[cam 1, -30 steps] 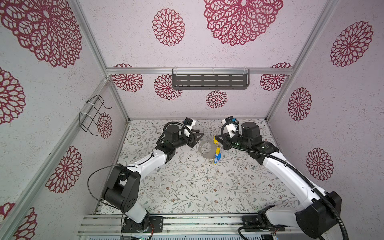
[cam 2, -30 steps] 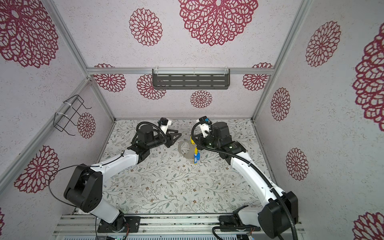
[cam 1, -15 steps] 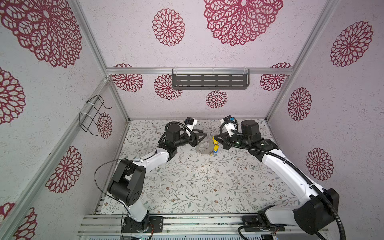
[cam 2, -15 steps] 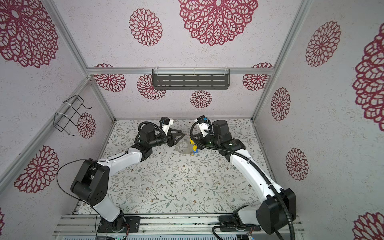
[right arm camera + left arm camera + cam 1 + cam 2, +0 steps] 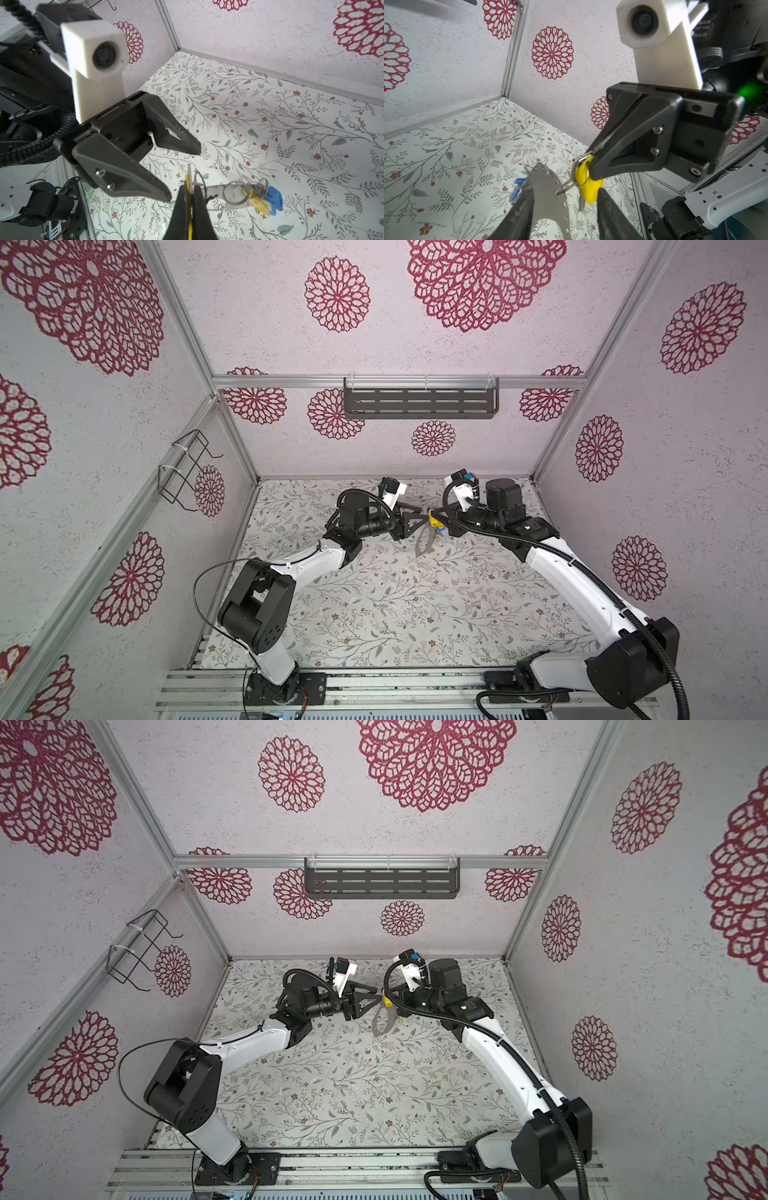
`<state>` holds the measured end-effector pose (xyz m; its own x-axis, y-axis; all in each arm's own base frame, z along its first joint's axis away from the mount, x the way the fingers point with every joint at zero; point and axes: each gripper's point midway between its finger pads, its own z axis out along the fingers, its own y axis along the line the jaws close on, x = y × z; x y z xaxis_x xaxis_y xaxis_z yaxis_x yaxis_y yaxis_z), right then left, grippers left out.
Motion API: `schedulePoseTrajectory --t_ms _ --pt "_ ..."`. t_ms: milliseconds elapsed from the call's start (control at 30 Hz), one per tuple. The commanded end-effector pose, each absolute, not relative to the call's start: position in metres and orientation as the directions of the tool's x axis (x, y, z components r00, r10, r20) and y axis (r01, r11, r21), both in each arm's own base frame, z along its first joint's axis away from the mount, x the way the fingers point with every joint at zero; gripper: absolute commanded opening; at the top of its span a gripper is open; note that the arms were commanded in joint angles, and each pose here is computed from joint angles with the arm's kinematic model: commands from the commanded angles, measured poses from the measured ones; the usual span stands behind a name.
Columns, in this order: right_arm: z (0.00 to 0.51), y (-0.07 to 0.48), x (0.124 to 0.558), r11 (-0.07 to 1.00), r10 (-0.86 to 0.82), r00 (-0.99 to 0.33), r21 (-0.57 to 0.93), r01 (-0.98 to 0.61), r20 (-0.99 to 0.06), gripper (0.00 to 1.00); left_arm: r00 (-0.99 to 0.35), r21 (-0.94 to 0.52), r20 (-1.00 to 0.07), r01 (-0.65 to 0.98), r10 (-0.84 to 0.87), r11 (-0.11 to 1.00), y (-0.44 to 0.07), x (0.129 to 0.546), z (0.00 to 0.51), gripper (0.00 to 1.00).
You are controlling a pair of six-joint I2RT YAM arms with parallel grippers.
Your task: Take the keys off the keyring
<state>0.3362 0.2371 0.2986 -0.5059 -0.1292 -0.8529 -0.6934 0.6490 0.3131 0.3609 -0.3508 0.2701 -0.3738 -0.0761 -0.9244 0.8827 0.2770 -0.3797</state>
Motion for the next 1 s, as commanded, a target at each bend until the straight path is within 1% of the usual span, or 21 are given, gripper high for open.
schedulePoseTrajectory --t_ms 0,133,200,400,500,700,733,867,967 --pt "0.345 0.237 0.330 0.609 -0.095 -0.388 0.255 -0.751 -0.917 0.00 -0.376 -0.384 -0.923 0.892 -0.078 0.238 -0.357 0.360 0.270 0.48" --pt "0.349 0.238 0.328 0.598 -0.092 -0.383 0.256 -0.759 -0.919 0.00 -0.380 -0.388 -0.921 0.891 -0.081 0.236 -0.358 0.364 0.271 0.44" --pt "0.349 0.239 0.327 0.593 -0.092 -0.383 0.258 -0.763 -0.919 0.00 -0.383 -0.391 -0.920 0.889 -0.082 0.239 -0.358 0.366 0.271 0.39" --pt "0.350 0.241 0.322 0.570 -0.093 -0.384 0.267 -0.777 -0.919 0.00 -0.384 -0.394 -0.919 0.886 -0.089 0.245 -0.356 0.369 0.272 0.33" --pt "0.349 0.242 0.321 0.564 -0.094 -0.390 0.274 -0.779 -0.916 0.00 -0.383 -0.397 -0.918 0.887 -0.103 0.237 -0.357 0.370 0.276 0.32" --pt "0.351 0.242 0.321 0.563 -0.087 -0.386 0.274 -0.780 -0.918 0.00 -0.391 -0.407 -0.913 0.896 -0.119 0.178 -0.364 0.363 0.285 0.32" --pt "0.352 0.242 0.321 0.565 -0.085 -0.385 0.274 -0.779 -0.919 0.00 -0.393 -0.408 -0.912 0.897 -0.119 0.170 -0.365 0.362 0.285 0.30" --pt "0.353 0.241 0.323 0.573 -0.080 -0.379 0.269 -0.774 -0.922 0.00 -0.410 -0.421 -0.906 0.898 -0.105 0.127 -0.372 0.354 0.284 0.17" --pt "0.352 0.240 0.325 0.579 -0.077 -0.381 0.270 -0.769 -0.921 0.00 -0.407 -0.417 -0.907 0.903 -0.104 0.106 -0.374 0.347 0.287 0.13"
